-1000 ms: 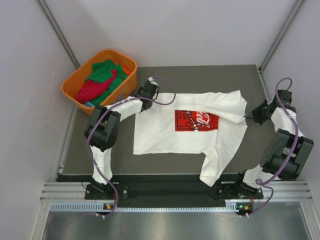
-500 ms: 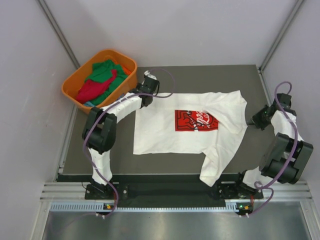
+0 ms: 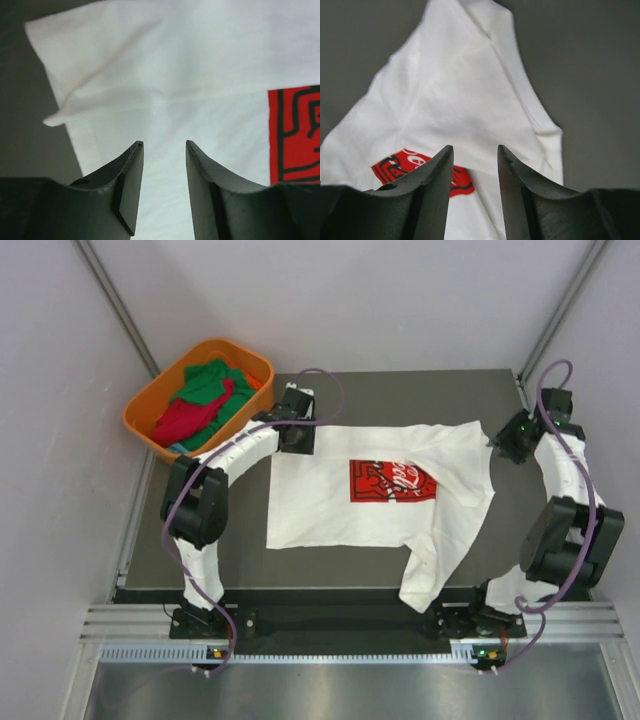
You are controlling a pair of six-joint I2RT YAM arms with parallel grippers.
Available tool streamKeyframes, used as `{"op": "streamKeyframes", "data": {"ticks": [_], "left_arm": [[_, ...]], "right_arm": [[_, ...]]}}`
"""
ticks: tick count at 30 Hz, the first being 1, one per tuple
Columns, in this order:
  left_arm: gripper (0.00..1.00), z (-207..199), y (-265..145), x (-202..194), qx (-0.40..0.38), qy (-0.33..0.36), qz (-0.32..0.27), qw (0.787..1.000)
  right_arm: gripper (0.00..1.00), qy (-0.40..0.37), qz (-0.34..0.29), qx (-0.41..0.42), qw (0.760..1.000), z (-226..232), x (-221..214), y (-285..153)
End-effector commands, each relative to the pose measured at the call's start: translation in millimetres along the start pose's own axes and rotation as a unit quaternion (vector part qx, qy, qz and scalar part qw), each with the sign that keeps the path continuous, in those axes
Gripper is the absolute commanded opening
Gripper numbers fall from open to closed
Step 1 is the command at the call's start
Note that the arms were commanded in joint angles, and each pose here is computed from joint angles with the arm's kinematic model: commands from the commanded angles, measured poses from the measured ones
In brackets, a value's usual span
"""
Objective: Fold and stack the t-shirts
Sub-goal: Fold the tshirt
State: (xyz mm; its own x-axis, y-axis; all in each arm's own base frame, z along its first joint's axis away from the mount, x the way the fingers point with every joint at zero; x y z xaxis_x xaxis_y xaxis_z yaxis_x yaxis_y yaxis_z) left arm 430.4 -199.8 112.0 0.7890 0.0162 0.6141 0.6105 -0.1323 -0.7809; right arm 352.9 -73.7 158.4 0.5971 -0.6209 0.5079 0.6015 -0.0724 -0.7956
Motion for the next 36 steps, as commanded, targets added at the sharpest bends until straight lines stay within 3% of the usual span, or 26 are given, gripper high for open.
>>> {"op": "streamKeyframes", "data": {"ticks": [1, 6, 12, 20, 28, 36], "left_arm": [[0.44, -32, -22, 1, -0.1, -0.044, 0.009, 0.994], [0.45, -27, -9, -10, -0.083, -0.051, 0.024, 0.995], [0.45, -38, -1, 33, -0.091, -0.048, -0.013, 0.995], [0.46, -44, 43, 65, -0.085, -0.06, -0.05, 0.993], [0.46, -35, 90, 56, -0.069, -0.068, -0.048, 0.994], [0.46, -23, 111, 36, -0.039, -0.059, -0.032, 0.997]], "right_arm": [[0.41, -0.052, -0.025, 0.062, 0.996, 40, 37, 25], [0.44, -0.115, -0.04, 0.082, 0.989, 53, 76, 67], [0.48, -0.178, -0.036, 0.15, 0.972, 67, 85, 101], [0.51, -0.194, -0.018, 0.145, 0.97, 54, 97, 145], [0.46, -0.208, 0.007, 0.175, 0.962, 56, 91, 164], [0.42, -0.204, 0.016, 0.182, 0.962, 54, 85, 167]]}}
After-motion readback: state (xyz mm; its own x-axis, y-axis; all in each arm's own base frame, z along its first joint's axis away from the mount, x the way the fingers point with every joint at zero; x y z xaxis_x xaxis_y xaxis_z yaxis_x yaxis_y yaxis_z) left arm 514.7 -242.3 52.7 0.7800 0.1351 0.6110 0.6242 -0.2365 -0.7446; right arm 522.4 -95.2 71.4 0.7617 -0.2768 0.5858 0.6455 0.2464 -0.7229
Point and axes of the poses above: each gripper's point midway between its finger pads, its own y axis out along the fingers, its own z axis along the line the jaws close on, x = y × z, the point moved 2 cm from there along -y, back along the fingers, and after that the axes turned 6 degrees about -y, right-handed, at the moved point
